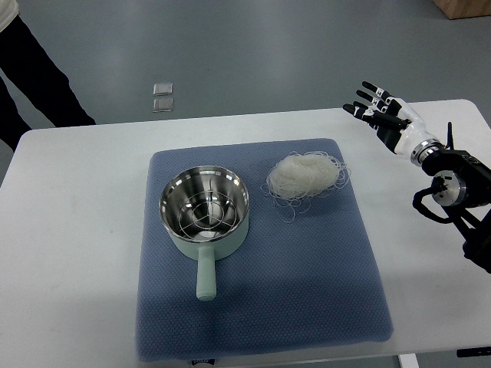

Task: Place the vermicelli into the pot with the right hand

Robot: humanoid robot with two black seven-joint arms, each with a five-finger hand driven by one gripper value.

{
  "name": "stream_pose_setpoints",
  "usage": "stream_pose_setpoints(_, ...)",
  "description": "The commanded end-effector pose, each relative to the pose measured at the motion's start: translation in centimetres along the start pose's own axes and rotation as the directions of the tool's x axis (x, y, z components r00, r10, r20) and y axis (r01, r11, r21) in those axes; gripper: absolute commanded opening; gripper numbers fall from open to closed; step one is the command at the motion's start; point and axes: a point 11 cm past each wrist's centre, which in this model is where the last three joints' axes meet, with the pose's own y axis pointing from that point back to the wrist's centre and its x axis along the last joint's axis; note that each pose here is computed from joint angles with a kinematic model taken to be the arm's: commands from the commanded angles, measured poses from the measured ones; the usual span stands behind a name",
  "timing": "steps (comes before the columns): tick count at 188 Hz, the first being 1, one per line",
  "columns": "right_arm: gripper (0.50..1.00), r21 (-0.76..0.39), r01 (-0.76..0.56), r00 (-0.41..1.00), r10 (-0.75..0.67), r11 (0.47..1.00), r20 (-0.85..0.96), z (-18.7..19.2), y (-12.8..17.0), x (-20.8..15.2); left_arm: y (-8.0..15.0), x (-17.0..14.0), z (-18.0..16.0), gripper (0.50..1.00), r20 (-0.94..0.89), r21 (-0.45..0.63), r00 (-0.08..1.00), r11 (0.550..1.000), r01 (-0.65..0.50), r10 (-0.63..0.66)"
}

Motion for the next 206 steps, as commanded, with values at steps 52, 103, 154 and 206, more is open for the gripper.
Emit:
stream_pose_setpoints(52,0.924,-0.002,0.000,1.000,0.000,1.000,-0.003,0.07,0.03,0.02,0.00,-0.01,0.00,1.000,0.000,0.000,1.000,1.000,0.001,-0.001)
stream_pose_setpoints(103,0.924,-0.003,0.002,1.000,-0.002,1.000,-0.006,0.11,0.03,-0.01,0.00,-0.01,0.00,1.000,0.000,0.000,1.000,1.000,0.001,-0.001)
stream_pose_setpoints(154,0.924,-0.003,0.006,1.000,-0.006,1.000,-0.010,0.05,0.02,-0.09,0.00,0.00,0.00,1.000,0.000,0.000,1.000,1.000,-0.001,0.001)
stream_pose_setpoints(206,0.921,-0.003,0.020,1.000,-0.020,1.000,-0.022,-0.12,0.07,-0.03,0.00,-0.01,0.00,1.000,0.000,0.000,1.000,1.000,0.001,-0.001)
